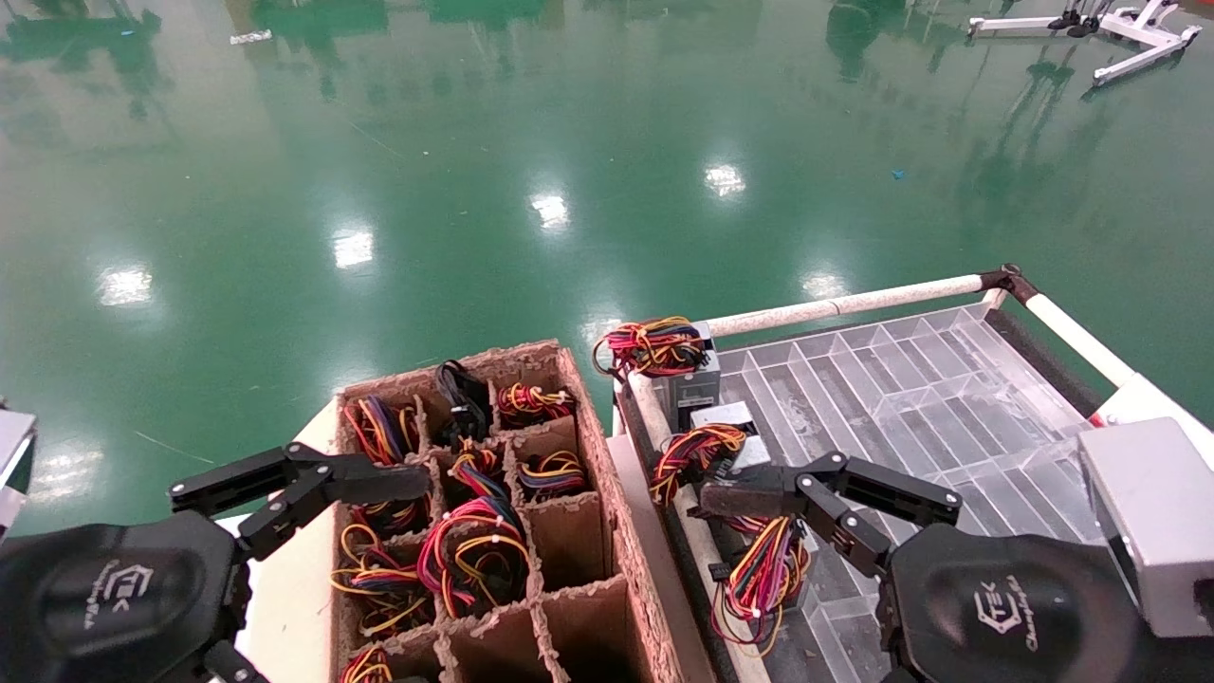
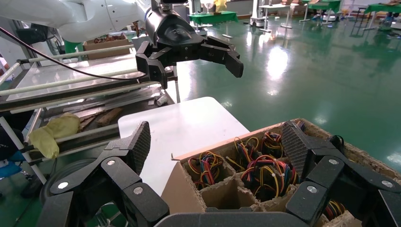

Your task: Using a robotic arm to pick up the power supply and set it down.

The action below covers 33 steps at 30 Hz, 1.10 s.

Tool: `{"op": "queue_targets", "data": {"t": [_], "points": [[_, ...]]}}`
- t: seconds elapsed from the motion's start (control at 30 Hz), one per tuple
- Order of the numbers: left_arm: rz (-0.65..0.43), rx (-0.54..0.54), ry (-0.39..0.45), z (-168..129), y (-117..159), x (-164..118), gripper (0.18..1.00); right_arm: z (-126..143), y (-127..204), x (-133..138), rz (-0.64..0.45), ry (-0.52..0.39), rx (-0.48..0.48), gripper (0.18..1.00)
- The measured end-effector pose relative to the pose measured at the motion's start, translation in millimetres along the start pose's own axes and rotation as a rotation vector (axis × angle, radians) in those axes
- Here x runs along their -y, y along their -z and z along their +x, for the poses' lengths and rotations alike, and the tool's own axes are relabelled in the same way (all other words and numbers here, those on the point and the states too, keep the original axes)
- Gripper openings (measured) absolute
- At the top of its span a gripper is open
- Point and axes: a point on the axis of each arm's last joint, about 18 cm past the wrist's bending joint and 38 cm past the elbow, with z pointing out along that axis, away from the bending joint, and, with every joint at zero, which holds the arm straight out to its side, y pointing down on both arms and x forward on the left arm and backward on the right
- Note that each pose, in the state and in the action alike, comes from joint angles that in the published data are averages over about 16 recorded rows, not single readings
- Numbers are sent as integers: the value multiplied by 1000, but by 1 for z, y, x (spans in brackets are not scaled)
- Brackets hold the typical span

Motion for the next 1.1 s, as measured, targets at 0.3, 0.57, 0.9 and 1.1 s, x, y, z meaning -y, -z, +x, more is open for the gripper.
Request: {"op": "queue_targets", "data": {"t": [0.3,0.57,0.9,1.1], "points": [[0,0,0,0,0,0,972,0,0,0,0,0,0,1001],[0,0,0,0,0,0,893,0,0,0,0,0,0,1001],[0,0,0,0,0,0,707,0,0,0,0,0,0,1001],[0,0,0,0,0,0,566,1,0,-1,-5,1,-4,1001]]}}
